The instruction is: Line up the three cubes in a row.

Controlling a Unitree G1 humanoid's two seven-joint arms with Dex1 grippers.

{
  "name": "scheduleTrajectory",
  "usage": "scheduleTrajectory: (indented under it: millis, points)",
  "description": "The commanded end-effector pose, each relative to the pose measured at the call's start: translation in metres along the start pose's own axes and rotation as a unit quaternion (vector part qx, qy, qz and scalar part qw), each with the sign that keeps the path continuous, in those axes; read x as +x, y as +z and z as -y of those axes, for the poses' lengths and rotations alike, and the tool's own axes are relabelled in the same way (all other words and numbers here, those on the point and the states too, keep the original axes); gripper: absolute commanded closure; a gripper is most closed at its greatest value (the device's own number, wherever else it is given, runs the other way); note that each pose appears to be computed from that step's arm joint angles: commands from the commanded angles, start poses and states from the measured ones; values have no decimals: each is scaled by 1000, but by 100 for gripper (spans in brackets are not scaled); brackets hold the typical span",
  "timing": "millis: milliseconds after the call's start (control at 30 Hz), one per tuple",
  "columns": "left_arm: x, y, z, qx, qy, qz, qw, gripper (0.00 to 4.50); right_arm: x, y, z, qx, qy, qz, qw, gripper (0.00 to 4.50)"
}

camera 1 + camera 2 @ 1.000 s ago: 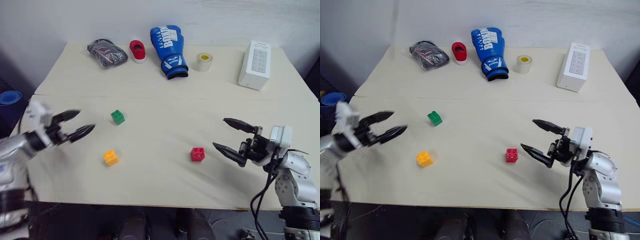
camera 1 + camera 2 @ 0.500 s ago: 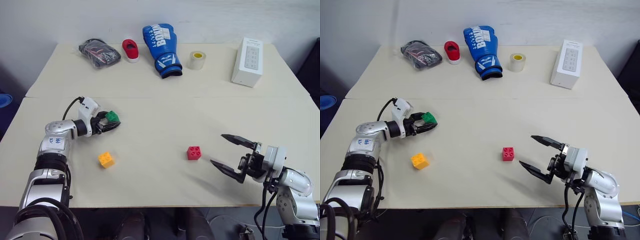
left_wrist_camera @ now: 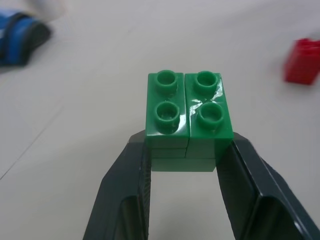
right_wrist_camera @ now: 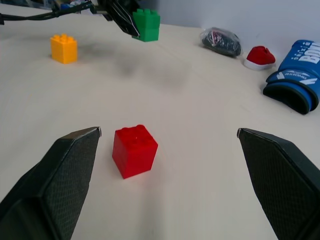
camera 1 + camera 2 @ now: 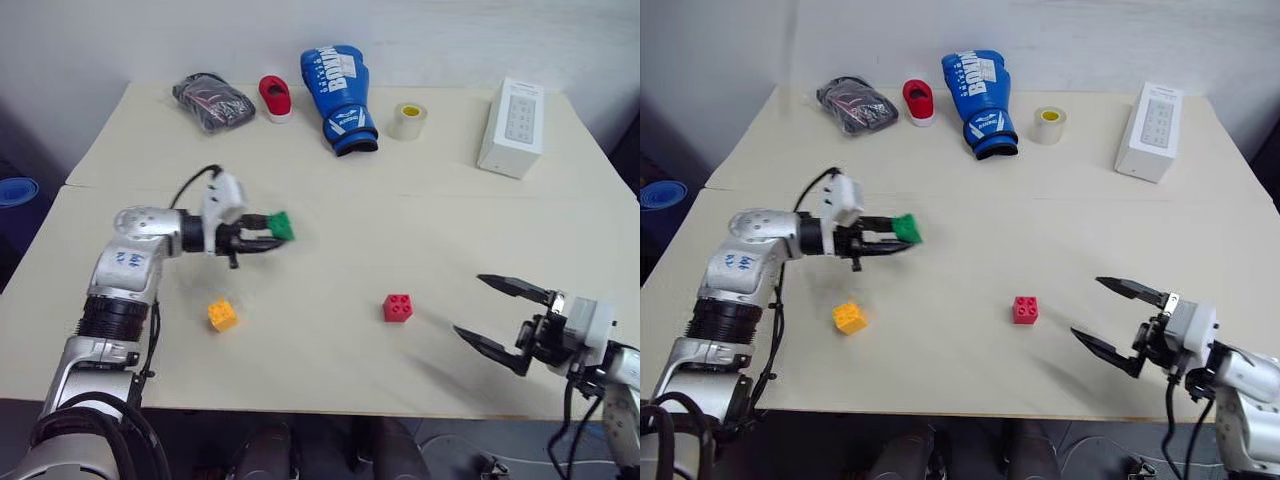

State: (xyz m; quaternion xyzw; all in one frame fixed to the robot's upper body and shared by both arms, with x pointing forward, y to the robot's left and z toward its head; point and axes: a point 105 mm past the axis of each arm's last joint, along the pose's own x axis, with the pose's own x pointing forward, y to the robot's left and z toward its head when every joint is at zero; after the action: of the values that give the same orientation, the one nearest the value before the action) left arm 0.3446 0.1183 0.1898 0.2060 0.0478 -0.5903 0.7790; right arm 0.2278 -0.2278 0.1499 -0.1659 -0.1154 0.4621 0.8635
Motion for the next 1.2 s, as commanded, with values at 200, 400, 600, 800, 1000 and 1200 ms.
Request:
scheduleTrajectory:
  millis: [200, 400, 600, 800, 1000, 1200]
  points:
    - [67, 3, 68, 26, -131, -36, 990, 303, -6, 17, -6, 0, 21, -12, 1000, 0]
    - [83, -24, 68, 58, -117, -74, 989, 303, 4, 27, -13, 3, 34, -8, 999, 0]
    - [84, -37, 66, 79, -121, -85, 986, 303, 13, 33, -23, 19, 59, -7, 998, 0]
    - [76, -45, 77, 60, -155, -102, 981, 303, 15, 33, -22, 20, 74, -18, 997, 0]
    - [74, -52, 78, 46, -125, -112, 985, 303, 17, 34, -17, 13, 72, -19, 997, 0]
    - [77, -56, 72, 42, -103, -111, 988, 303, 17, 34, -16, 12, 72, -18, 997, 0]
